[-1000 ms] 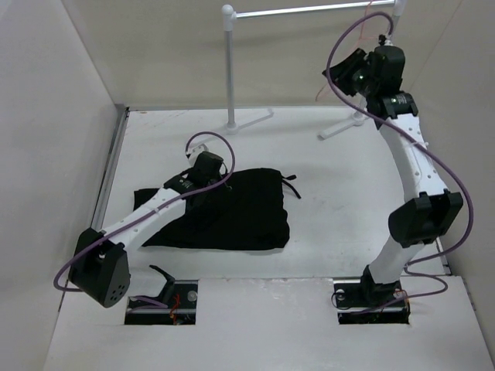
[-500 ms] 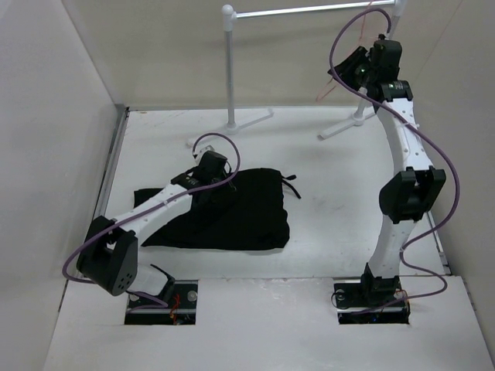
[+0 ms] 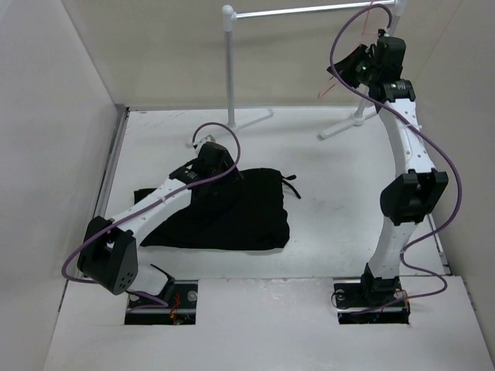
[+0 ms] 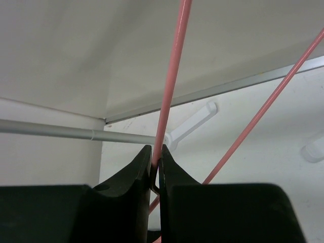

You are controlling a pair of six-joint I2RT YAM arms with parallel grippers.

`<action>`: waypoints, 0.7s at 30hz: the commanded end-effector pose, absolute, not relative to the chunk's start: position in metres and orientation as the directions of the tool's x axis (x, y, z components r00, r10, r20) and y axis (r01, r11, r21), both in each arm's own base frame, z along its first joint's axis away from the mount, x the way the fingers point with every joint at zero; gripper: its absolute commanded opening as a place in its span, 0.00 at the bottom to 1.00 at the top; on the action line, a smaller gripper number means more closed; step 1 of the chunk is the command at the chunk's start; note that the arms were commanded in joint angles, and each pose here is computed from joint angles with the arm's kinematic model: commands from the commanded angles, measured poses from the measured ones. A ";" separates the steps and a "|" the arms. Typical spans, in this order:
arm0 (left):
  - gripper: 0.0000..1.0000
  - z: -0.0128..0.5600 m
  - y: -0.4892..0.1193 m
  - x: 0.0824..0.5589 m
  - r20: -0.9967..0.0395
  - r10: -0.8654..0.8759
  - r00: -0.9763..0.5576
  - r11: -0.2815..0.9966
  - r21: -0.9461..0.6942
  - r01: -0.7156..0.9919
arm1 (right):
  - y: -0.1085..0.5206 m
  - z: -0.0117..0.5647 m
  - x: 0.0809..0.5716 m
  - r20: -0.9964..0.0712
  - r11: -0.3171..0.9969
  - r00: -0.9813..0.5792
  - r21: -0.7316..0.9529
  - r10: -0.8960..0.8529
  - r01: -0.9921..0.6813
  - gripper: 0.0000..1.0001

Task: Place the trousers on the hanger
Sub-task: Pick up the hanger from the clothesline.

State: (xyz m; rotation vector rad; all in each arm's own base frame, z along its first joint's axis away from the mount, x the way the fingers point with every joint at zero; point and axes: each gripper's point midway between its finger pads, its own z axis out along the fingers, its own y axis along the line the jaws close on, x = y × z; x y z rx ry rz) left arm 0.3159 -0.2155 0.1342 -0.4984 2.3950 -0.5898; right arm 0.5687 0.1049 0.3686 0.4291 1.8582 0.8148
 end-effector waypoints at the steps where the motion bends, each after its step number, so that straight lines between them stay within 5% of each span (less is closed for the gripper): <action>1: 0.55 0.173 -0.223 0.336 -0.516 -0.500 -0.696 0.804 -0.575 -0.152 | 0.110 0.452 0.532 -0.764 0.724 -0.295 0.641 0.574 -0.254 0.11; 9: 0.57 0.267 -0.244 0.367 -0.579 -0.510 -0.636 0.754 -0.657 -0.005 | 0.124 0.424 0.493 -0.781 0.755 -0.364 0.607 0.507 -0.250 0.11; 21: 0.46 0.378 -0.333 0.378 -0.741 -0.329 -0.585 0.751 -0.581 0.313 | 0.166 0.294 0.367 -0.701 0.798 -0.593 0.582 0.397 -0.154 0.10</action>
